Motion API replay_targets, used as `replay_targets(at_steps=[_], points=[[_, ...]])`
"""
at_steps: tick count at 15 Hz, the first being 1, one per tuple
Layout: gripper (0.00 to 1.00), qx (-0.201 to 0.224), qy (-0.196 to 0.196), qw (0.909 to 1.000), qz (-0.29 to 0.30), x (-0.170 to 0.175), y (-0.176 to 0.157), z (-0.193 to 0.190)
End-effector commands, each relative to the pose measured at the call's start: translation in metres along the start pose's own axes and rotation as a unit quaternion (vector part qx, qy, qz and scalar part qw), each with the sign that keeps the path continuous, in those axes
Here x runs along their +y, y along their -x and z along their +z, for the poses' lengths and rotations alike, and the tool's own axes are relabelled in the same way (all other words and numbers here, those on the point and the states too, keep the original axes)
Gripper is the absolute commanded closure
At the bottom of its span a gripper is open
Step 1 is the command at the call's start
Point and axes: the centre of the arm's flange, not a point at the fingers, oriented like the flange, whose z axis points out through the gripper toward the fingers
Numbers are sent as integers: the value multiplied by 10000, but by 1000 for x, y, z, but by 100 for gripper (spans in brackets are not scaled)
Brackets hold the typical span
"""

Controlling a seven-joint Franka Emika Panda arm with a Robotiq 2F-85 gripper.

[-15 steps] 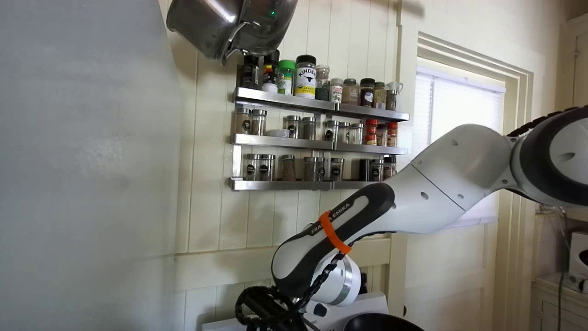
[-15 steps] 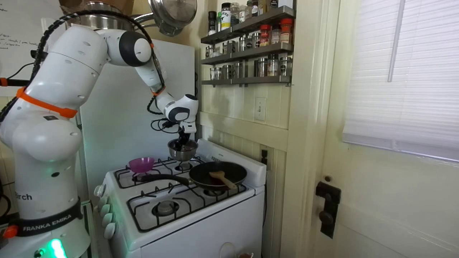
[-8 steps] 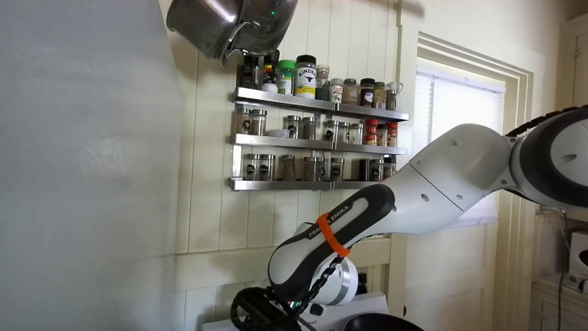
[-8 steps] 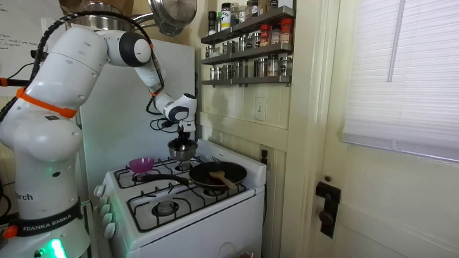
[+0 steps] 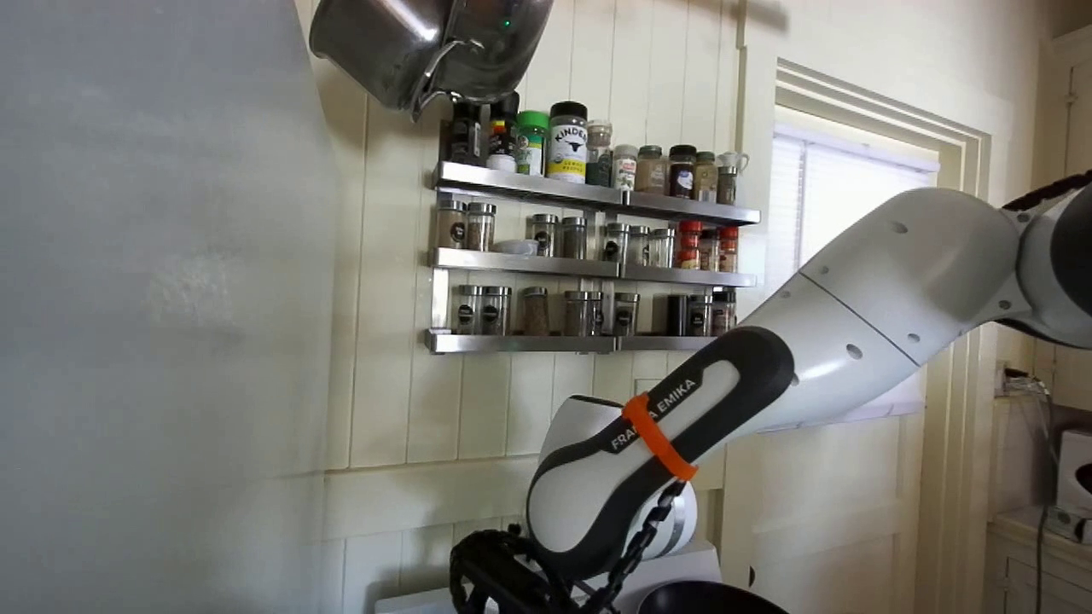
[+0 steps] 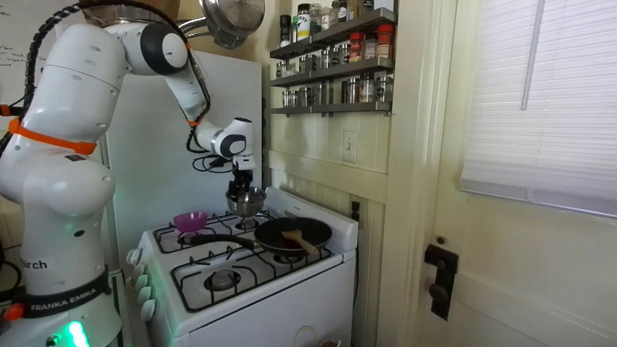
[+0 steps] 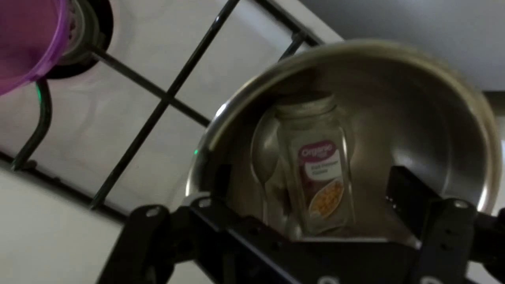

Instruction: Move the silver bowl backwards, remove the purple bowl from inside it and place it on the stove top and place the smaller silver bowl inside the bigger silver bowl

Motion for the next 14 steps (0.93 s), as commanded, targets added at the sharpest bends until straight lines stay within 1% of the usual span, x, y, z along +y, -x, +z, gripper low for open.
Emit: replay_targets(at_steps=[1,2,3,5,7,8,10,12,13,14], points=[[0,672,-261,9966,403,48,-8,-41],[0,773,-340,9954,462,57,-9,-50],[0,826,-336,9949,462,69,-7,-60],[0,846,86,9960,275,94,-3,-72],[0,890,654,9936,-225,126,4,-81],[0,814,780,9923,-506,144,9,-85],[0,871,887,9863,-1081,173,12,-95],[0,874,820,9789,-1653,195,10,-104],[0,796,739,9752,-1927,198,5,-107],[0,844,882,9814,-1483,167,10,-87]])
